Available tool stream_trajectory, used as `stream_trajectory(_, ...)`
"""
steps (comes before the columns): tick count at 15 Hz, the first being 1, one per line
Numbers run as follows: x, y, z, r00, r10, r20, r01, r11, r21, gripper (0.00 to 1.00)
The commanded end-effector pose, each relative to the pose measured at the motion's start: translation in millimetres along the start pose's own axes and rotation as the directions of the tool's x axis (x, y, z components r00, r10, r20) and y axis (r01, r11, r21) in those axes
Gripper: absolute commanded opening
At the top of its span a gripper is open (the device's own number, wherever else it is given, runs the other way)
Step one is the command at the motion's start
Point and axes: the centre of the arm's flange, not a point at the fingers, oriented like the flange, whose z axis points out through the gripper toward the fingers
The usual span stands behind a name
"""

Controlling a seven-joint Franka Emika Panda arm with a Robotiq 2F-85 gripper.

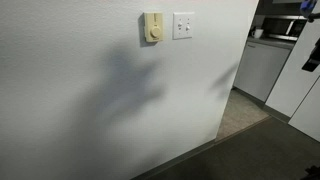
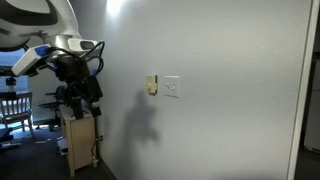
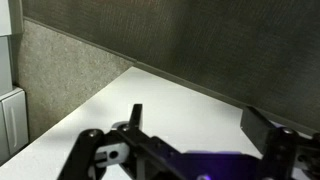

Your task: Turn on the light switch on the right

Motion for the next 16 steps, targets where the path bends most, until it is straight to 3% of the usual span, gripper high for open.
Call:
stream_trajectory(1, 0.0, 0.0, 0.0, 1.0, 0.0, 0.0, 0.0, 1.0, 0.0, 1.0)
stream_trajectory(16, 1.4, -1.5, 1.0, 1.0, -0.021, -0.002, 0.021, 1.0, -0.003, 1.0)
